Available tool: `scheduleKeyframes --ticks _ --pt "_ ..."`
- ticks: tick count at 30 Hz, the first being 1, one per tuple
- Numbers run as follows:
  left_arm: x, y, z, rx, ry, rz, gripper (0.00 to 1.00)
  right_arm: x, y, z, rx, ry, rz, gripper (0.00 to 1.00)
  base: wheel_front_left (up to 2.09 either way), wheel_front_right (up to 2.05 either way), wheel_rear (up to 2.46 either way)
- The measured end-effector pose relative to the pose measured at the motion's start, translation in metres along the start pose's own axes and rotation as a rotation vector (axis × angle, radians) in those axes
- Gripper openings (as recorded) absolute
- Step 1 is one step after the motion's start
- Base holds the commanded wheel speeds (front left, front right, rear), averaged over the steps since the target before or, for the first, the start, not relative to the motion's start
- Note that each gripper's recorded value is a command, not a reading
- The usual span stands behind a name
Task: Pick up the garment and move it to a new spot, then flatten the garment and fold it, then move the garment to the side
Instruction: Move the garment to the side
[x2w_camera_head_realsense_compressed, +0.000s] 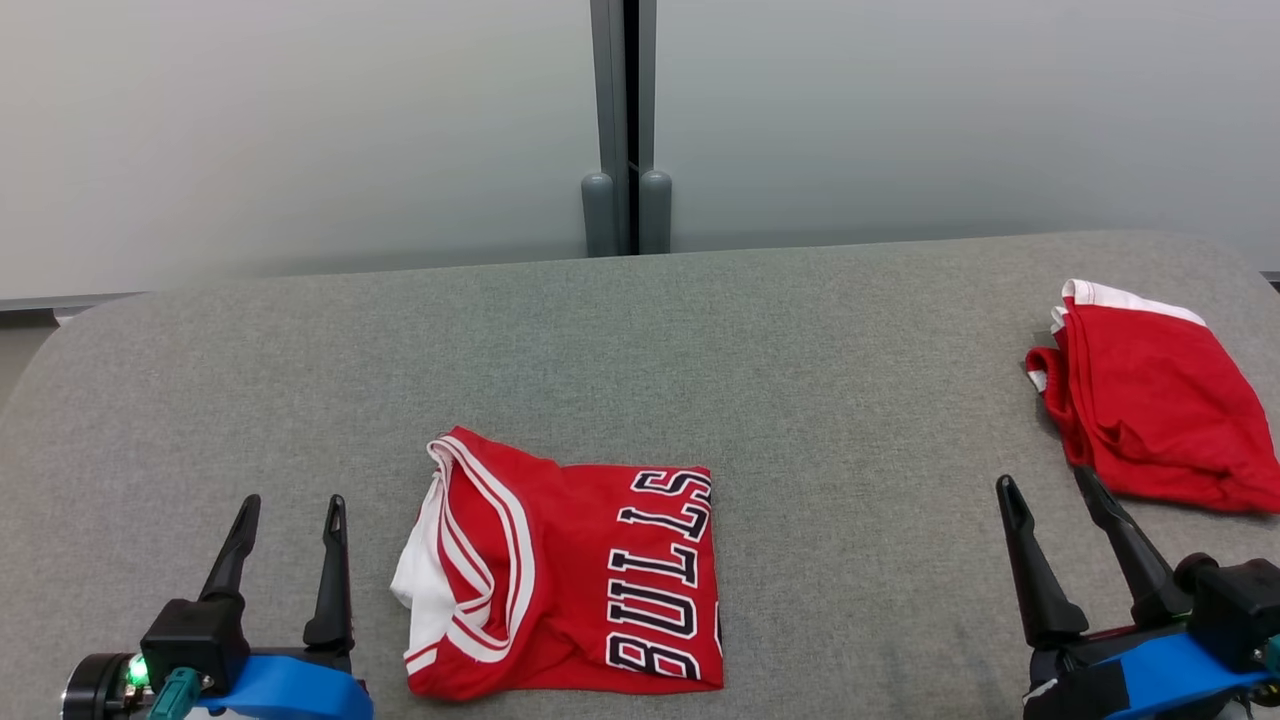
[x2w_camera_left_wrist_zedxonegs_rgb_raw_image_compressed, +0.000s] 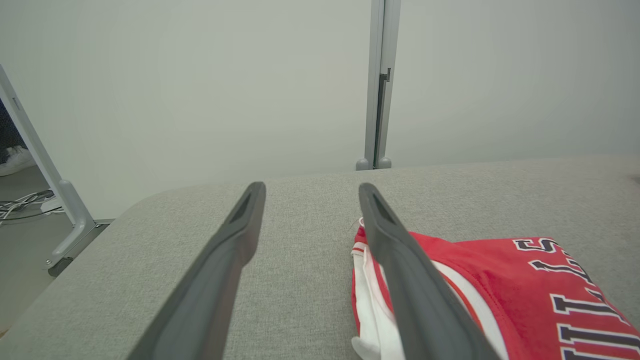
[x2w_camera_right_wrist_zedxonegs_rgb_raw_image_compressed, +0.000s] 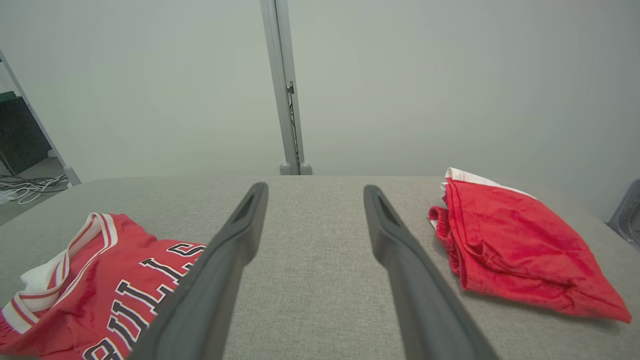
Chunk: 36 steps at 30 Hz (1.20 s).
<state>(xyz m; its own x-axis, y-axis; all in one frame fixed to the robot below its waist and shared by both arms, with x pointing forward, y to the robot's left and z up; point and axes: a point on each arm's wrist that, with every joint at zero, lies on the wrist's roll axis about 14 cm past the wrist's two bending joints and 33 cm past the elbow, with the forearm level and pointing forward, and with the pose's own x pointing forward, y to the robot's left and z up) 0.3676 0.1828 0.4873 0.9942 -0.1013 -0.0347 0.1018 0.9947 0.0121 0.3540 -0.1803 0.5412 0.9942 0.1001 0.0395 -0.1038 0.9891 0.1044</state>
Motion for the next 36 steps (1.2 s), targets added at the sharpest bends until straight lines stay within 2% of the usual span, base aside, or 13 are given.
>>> scheduleKeyframes --ticks 5,9,20,29,30,31,32,36 --pt "0.003 0.001 0.001 0.001 -0.004 0.000 1.00 0.003 0.000 -0.004 0.000 0.014 0.000 1.00 0.00 0.00 0.00" --pt "0.012 0.000 0.004 -0.001 -0.018 -0.005 1.00 0.009 0.009 -0.022 0.008 0.077 0.032 1.00 0.00 0.00 0.00" --pt "0.044 0.001 0.006 -0.001 -0.049 0.004 1.00 0.044 0.093 -0.120 0.123 0.349 0.276 1.00 0.00 0.00 0.00" --pt "0.053 0.019 -0.007 -0.003 -0.028 0.065 1.00 0.054 0.138 -0.186 0.196 0.561 0.389 1.00 0.00 0.00 0.00" --pt "0.053 0.021 -0.009 -0.005 -0.023 0.070 1.00 0.055 0.142 -0.189 0.200 0.576 0.402 0.56 0.00 0.00 0.00" --pt "0.052 0.023 -0.011 -0.005 -0.017 0.076 1.00 0.056 0.145 -0.192 0.198 0.587 0.416 0.35 0.00 0.00 0.00" --pt "0.052 0.024 -0.013 -0.004 -0.012 0.081 1.00 0.057 0.148 -0.192 0.201 0.588 0.426 0.00 0.00 0.00 0.00" --pt "0.055 0.026 -0.014 -0.004 -0.013 0.088 1.00 0.060 0.148 -0.188 0.181 0.568 0.453 0.00 0.00 0.00 0.00"
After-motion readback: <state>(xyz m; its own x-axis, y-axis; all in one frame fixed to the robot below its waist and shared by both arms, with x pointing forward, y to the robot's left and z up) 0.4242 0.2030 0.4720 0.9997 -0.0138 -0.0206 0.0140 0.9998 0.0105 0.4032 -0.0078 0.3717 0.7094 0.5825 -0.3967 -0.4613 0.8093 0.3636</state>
